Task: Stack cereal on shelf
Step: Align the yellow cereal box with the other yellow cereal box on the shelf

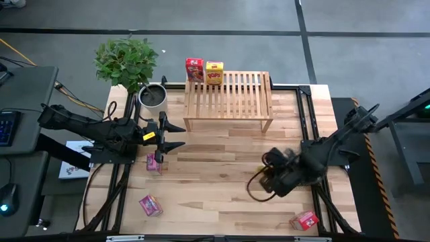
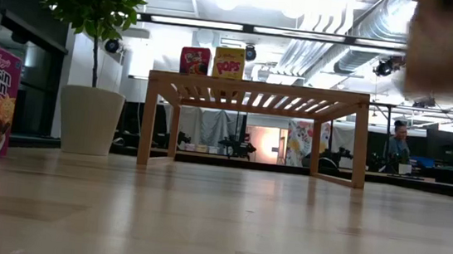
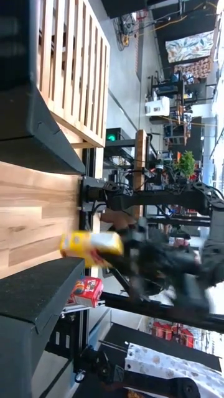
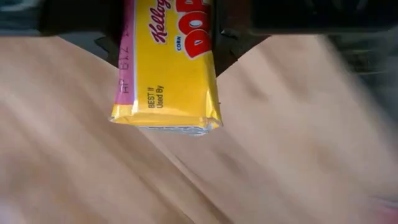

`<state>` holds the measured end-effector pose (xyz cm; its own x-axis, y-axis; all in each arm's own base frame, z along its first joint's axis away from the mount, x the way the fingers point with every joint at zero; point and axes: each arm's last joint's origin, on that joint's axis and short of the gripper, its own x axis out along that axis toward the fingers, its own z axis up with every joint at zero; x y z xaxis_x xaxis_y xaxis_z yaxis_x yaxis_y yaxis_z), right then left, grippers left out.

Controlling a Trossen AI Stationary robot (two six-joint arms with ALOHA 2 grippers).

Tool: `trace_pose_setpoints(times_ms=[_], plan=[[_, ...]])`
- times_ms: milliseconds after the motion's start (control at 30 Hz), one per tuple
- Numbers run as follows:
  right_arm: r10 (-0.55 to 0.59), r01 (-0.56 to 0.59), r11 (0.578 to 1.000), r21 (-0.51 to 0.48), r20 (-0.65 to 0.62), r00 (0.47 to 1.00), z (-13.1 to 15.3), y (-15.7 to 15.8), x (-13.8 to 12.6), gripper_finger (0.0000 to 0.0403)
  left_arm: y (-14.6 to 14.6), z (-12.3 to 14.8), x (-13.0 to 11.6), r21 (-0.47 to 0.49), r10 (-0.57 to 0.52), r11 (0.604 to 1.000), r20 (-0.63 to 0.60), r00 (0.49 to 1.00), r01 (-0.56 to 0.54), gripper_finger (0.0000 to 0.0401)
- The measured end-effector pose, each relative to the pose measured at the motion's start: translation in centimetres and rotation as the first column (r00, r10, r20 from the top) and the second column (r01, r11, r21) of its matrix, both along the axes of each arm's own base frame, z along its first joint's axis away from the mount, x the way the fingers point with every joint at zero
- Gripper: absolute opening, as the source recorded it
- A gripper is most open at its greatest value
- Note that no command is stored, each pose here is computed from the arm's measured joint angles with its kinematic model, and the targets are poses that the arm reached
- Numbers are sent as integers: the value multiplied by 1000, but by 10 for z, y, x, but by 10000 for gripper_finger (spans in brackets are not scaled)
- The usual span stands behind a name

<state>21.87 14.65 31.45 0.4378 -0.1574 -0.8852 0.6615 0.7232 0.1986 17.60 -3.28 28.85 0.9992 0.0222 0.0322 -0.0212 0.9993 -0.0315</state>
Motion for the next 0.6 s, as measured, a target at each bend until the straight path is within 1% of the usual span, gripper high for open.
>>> trace_pose_setpoints(times_ms=[33,100,167,267,367,500,600], plan=[[71,-69,997,-30,84,994,15,0,8,115,0,0,0,0,0,1000,2,1000,0,218],[190,-165,978,-129,215,958,45,-7,23,117,0,1,0,-2,0,1000,9,1000,0,218],[276,-215,947,-238,261,925,70,-22,34,117,0,1,0,-4,0,1000,13,1000,0,218],[365,-261,885,-385,226,903,95,-53,51,117,0,1,0,-4,0,1000,13,1000,0,218],[437,-322,811,-489,140,888,108,-89,72,118,0,1,0,-4,0,1000,13,1000,0,218],[522,-421,720,-552,31,853,119,-141,105,118,0,1,0,-4,0,1000,13,1000,0,218],[554,-481,677,-557,-46,832,120,-181,126,118,0,1,0,-4,0,1000,13,1000,0,218]])
